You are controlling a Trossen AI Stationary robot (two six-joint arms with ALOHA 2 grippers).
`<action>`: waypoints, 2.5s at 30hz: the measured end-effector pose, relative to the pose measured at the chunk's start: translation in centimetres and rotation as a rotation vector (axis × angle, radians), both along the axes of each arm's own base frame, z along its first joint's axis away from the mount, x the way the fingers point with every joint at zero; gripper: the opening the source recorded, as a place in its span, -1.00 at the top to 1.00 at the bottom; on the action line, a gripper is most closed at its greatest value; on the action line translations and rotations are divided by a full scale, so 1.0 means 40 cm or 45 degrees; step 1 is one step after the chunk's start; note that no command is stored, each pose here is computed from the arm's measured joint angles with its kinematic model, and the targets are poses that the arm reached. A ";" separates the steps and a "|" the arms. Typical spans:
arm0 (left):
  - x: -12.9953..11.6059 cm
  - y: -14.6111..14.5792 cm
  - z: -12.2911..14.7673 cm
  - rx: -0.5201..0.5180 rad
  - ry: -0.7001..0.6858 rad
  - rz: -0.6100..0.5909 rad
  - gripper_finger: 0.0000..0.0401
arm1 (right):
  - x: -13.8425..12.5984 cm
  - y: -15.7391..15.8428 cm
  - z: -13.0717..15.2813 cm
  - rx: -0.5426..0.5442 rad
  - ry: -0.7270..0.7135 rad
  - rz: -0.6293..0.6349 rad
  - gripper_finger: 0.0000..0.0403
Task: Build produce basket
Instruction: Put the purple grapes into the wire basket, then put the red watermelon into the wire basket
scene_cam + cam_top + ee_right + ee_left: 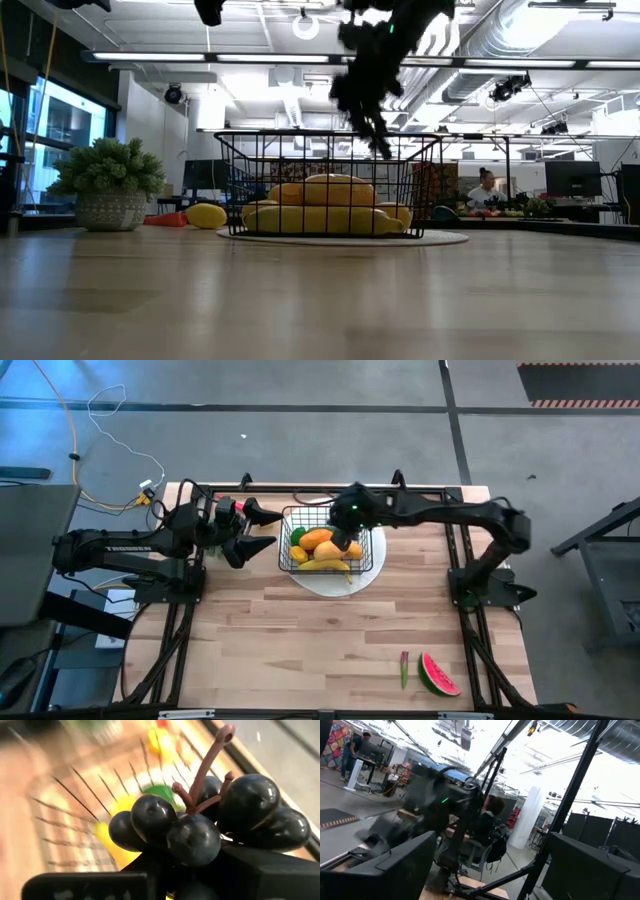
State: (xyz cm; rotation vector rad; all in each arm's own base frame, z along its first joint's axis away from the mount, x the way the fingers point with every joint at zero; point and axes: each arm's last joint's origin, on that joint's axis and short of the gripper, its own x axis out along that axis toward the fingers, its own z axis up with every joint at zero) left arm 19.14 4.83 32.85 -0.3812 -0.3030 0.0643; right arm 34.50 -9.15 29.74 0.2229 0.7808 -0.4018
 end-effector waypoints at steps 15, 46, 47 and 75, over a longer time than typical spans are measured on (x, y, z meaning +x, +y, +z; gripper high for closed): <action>0.000 0.001 0.000 -0.003 0.000 0.012 -0.85 | 0.065 -0.079 -0.209 0.122 0.311 -0.052 0.74; 0.000 0.001 0.000 -0.006 0.001 0.018 -0.85 | 0.030 -0.058 -0.128 0.106 0.248 -0.019 -0.15; 0.000 0.001 0.000 -0.006 0.001 0.018 -0.85 | 0.020 -0.054 -0.112 0.109 0.244 -0.007 -0.16; 0.003 0.002 -0.013 0.154 0.093 0.070 -0.85 | -0.284 0.197 0.012 -0.015 -1.212 0.321 -0.16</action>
